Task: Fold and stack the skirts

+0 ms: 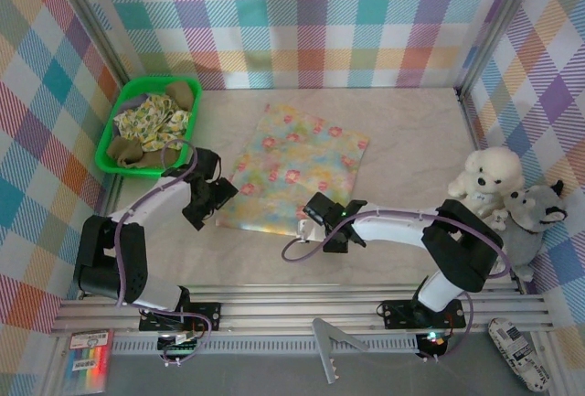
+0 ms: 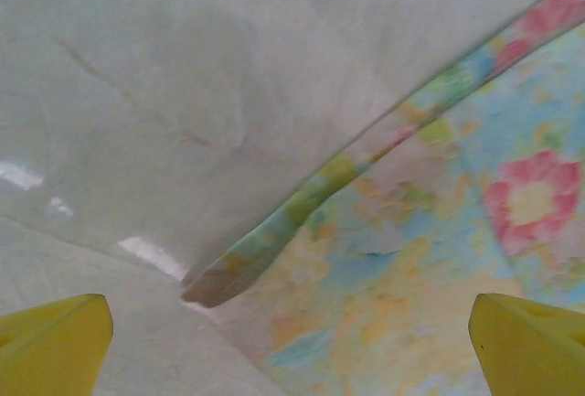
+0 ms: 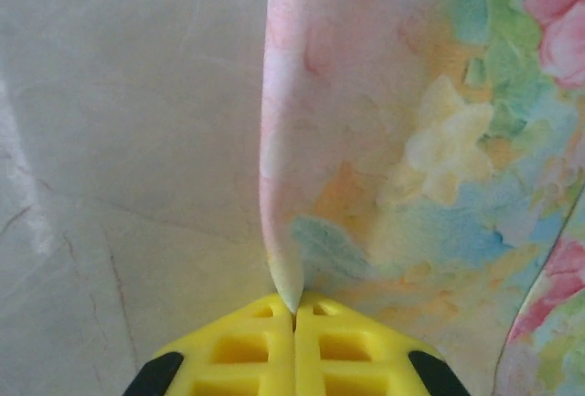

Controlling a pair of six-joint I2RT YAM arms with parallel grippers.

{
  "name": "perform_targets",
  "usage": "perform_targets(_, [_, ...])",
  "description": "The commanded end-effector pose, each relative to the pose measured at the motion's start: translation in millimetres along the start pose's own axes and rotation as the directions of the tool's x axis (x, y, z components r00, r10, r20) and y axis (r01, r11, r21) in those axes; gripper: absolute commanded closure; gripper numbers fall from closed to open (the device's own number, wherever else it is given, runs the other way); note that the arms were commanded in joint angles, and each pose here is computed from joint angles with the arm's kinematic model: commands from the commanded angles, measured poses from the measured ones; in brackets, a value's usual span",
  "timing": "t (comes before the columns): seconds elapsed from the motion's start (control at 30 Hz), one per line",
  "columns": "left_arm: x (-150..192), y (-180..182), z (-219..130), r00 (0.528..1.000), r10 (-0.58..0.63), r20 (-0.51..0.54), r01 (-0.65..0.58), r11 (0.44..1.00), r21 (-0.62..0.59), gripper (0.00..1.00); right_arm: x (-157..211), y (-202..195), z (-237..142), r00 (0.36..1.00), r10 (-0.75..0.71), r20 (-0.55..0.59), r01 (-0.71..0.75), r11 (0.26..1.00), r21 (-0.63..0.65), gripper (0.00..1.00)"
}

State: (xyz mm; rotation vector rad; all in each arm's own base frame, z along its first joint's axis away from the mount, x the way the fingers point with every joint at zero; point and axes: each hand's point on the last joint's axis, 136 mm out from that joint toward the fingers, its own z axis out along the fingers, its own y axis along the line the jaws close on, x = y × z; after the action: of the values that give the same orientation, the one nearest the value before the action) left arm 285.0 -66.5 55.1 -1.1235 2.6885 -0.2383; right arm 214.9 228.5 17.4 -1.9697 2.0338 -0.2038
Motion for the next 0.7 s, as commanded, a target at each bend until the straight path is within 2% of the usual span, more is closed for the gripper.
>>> perform_targets(0.0, [9.1,17.0,-3.4,1.0,0.01,-0.028,-0.011,0.999,-0.031,0.0,-9.7,-22.5,-4.7,0.992,0.116,0.046,-0.117,0.992,0.035,1.0])
perform_targets(0.17, [18.8,19.0,-0.5,0.998,0.013,-0.063,-0.014,1.0,-0.012,0.0,-18.5,-31.2,-20.5,0.979,0.157,0.127,-0.162,0.986,0.027,1.0])
perform_targets(0.27, [28.5,16.4,6.9,0.994,-0.009,-0.107,0.011,1.0,0.015,0.05,-19.9,-29.4,-20.6,0.979,0.147,0.14,-0.15,0.989,0.016,1.0])
perform_targets(0.43, [34.6,9.6,17.1,0.991,-0.039,-0.13,0.045,0.998,0.049,0.19,-26.3,-30.4,-24.1,0.97,0.161,0.183,-0.166,0.986,0.012,1.0])
perform_targets(0.6, [27.5,1.5,25.1,0.993,-0.05,-0.107,0.057,0.997,0.06,0.35,-26.9,-29.2,-24.6,0.969,0.154,0.193,-0.159,0.987,0.011,1.0])
perform_targets(0.67, [24.1,-2.7,27.5,0.994,-0.053,-0.099,0.059,0.996,0.064,0.38,-26.7,-29.0,-24.5,0.969,0.152,0.192,-0.157,0.988,0.011,1.0])
